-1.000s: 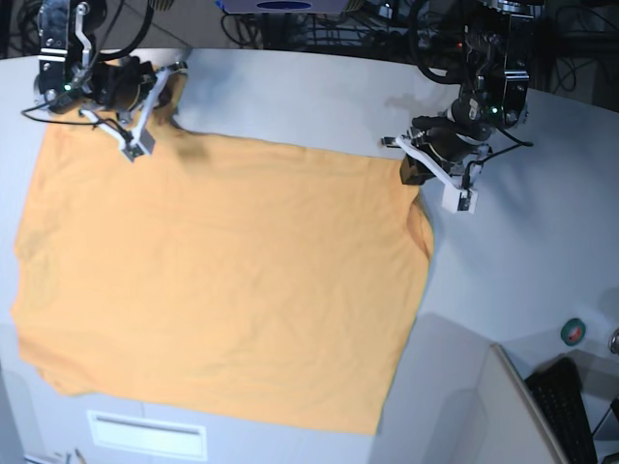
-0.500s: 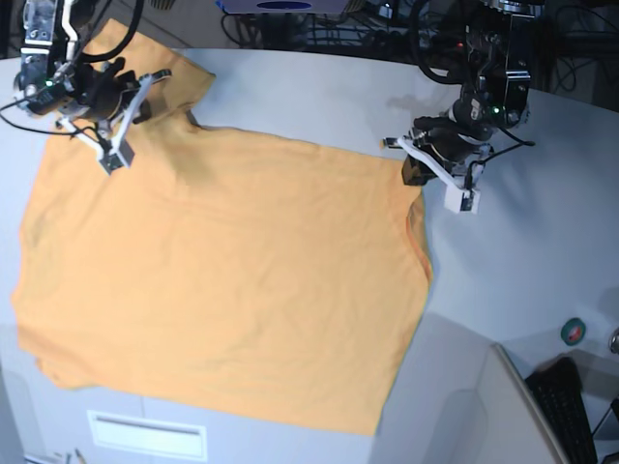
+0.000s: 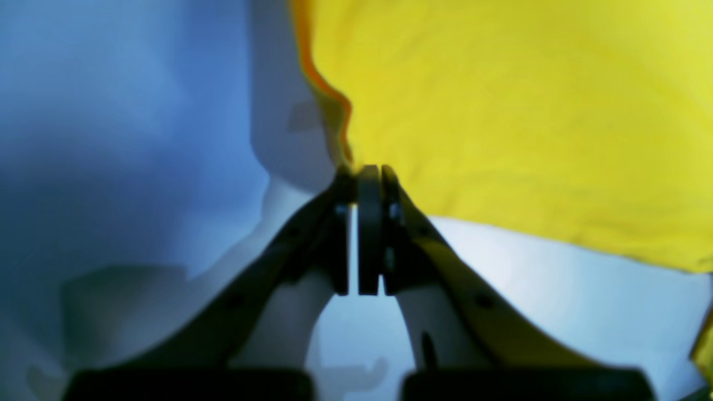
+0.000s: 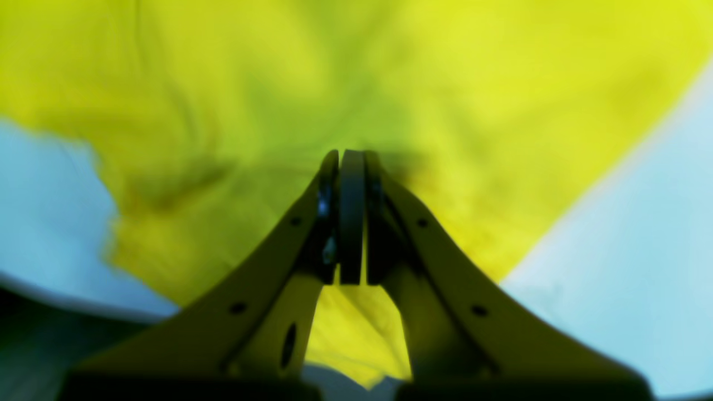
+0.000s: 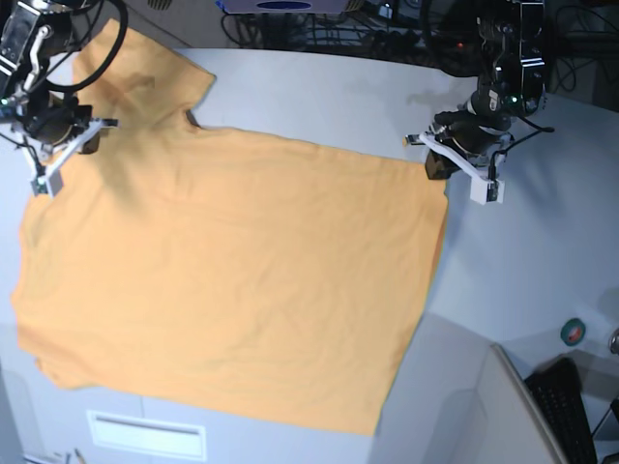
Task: Layout the t-shirt on the table in an organized manner, then fold the t-shirt properly
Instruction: 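Grasp the shirt shoulder with the right gripper and the hem corner with the left, then pull the held shirt edges apart and lay them down with both grippers, then open both grippers and lift them off the shirt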
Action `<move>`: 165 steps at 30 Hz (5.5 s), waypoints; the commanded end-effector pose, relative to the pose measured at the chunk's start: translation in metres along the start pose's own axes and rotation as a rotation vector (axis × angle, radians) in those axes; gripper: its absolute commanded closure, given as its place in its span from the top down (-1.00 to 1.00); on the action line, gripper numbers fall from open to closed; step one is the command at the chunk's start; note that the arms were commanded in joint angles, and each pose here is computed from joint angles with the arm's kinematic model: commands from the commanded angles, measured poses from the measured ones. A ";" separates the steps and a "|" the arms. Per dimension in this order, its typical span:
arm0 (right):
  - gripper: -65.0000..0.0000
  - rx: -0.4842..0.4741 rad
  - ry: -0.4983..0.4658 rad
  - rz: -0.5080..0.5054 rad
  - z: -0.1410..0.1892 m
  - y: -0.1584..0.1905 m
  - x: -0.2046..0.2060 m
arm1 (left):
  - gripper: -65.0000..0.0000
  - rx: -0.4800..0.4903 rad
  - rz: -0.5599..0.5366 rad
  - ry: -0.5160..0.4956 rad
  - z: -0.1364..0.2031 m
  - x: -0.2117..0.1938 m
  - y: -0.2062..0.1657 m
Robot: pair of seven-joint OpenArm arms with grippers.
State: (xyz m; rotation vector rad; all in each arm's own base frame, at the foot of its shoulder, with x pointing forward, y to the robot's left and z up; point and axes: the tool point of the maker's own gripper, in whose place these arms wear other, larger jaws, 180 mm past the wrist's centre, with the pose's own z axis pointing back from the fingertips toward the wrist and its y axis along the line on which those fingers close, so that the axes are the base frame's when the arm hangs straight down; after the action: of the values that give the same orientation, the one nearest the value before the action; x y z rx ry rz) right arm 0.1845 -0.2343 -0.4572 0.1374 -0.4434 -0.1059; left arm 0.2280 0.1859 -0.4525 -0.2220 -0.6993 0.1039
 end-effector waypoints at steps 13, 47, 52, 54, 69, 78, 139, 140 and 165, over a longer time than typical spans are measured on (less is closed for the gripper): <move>-0.02 -0.072 -0.038 -0.234 0.030 -0.052 -0.043 | -1.00 -0.018 -0.016 -0.039 0.002 0.012 -0.004; -1.00 -0.036 0.071 -0.098 0.032 -0.055 -0.053 | -1.00 -0.046 -0.072 -0.087 0.038 0.016 -0.023; -1.00 -0.102 0.054 -0.118 0.045 -0.063 -0.029 | -1.00 -0.062 -0.088 -0.108 0.052 0.019 -0.033; -1.00 -0.132 0.026 -0.111 0.051 -0.072 -0.012 | -1.00 -0.070 -0.096 -0.128 0.055 0.025 -0.037; -1.00 -0.081 -0.056 -0.122 0.021 -0.083 0.088 | -1.00 -0.053 -0.071 -0.217 0.016 0.083 -0.025; -1.00 -0.038 -0.086 -0.185 0.008 -0.095 0.127 | -1.00 -0.009 0.010 -0.240 -0.007 0.105 -0.004; -0.01 -0.158 -0.332 -0.273 0.001 -0.130 0.195 | 0.44 0.039 0.247 -0.309 -0.062 0.196 0.045; -0.01 -0.176 -0.346 -0.278 0.009 -0.137 0.193 | 0.49 0.048 0.251 -0.323 -0.057 0.196 0.049; 0.12 -0.166 -0.230 -0.285 -0.023 -0.110 0.099 | -1.00 0.127 0.190 -0.221 -0.024 0.102 0.070</move>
State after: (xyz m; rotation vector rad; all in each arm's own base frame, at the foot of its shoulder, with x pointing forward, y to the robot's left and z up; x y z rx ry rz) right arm 0.2649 -0.3408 -0.4674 0.0433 -0.5904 -0.4466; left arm 0.3079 0.2608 -0.4387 -0.1594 -0.8292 0.3683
